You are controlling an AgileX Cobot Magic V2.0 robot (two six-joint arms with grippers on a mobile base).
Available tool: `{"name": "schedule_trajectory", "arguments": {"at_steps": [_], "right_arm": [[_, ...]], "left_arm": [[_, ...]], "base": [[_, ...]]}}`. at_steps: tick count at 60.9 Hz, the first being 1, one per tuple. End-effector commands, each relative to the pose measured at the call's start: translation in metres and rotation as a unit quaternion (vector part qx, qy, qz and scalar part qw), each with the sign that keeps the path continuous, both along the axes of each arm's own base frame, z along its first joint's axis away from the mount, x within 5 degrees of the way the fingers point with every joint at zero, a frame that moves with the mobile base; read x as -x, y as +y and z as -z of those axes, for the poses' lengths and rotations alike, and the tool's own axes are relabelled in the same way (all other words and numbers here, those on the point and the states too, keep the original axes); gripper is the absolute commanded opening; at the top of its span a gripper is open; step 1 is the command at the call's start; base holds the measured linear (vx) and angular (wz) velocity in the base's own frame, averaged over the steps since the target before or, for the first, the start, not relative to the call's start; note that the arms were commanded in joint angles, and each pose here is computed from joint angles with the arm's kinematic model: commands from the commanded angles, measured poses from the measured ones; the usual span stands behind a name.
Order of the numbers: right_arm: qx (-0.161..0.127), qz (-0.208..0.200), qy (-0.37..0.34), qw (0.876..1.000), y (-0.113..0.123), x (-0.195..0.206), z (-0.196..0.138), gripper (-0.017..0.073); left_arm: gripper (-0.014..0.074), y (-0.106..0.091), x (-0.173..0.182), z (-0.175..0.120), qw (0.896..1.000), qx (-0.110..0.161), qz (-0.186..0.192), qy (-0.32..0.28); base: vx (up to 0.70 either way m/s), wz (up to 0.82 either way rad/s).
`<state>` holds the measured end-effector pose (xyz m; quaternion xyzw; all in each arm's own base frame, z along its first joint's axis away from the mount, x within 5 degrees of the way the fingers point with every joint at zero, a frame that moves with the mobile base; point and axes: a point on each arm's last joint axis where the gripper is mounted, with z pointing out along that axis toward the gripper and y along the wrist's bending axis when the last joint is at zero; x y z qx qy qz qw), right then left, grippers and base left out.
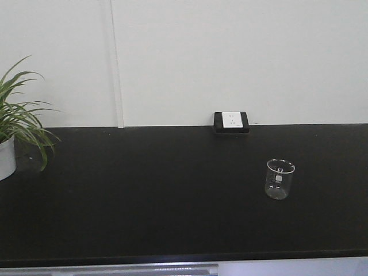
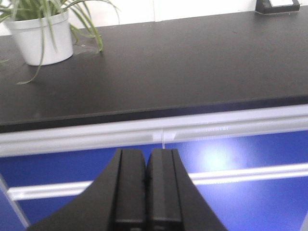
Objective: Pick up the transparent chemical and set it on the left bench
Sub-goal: 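Drive the base to the bench with white bins, holding the pipette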
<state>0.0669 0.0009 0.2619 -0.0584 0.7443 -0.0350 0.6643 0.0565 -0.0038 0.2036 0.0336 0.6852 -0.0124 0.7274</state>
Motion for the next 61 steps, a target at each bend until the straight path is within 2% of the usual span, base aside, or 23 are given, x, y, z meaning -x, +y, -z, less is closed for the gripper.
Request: {"name": "schedule_trajectory", "arguments": {"at_steps": [1, 15, 30, 61], "right_arm": [[0.001, -0.001, -0.054, 0.999, 0.0003, 0.0002, -0.0178, -0.0004], [0.001, -0.001, -0.054, 0.999, 0.0003, 0.0002, -0.0178, -0.0004], [0.001, -0.001, -0.054, 0.999, 0.0003, 0.0002, -0.0178, -0.0004], [0.001, -0.001, -0.054, 0.999, 0.0003, 0.0002, -0.0178, -0.0004]], "left_arm": [[-0.0003, 0.0002, 0.0015, -0.0027, 0.999, 0.007, 0.0, -0.04], [-0.0003, 0.0002, 0.0015, -0.0027, 0.999, 0.007, 0.0, -0.04], [-0.0003, 0.0002, 0.0015, -0.0027, 0.999, 0.007, 0.0, -0.04], [-0.0003, 0.0002, 0.0015, -0.0027, 0.999, 0.007, 0.0, -0.04]], "base": [[-0.33, 0.12], [-0.31, 0.2], [-0.27, 0.48], [-0.18, 0.85]]}}
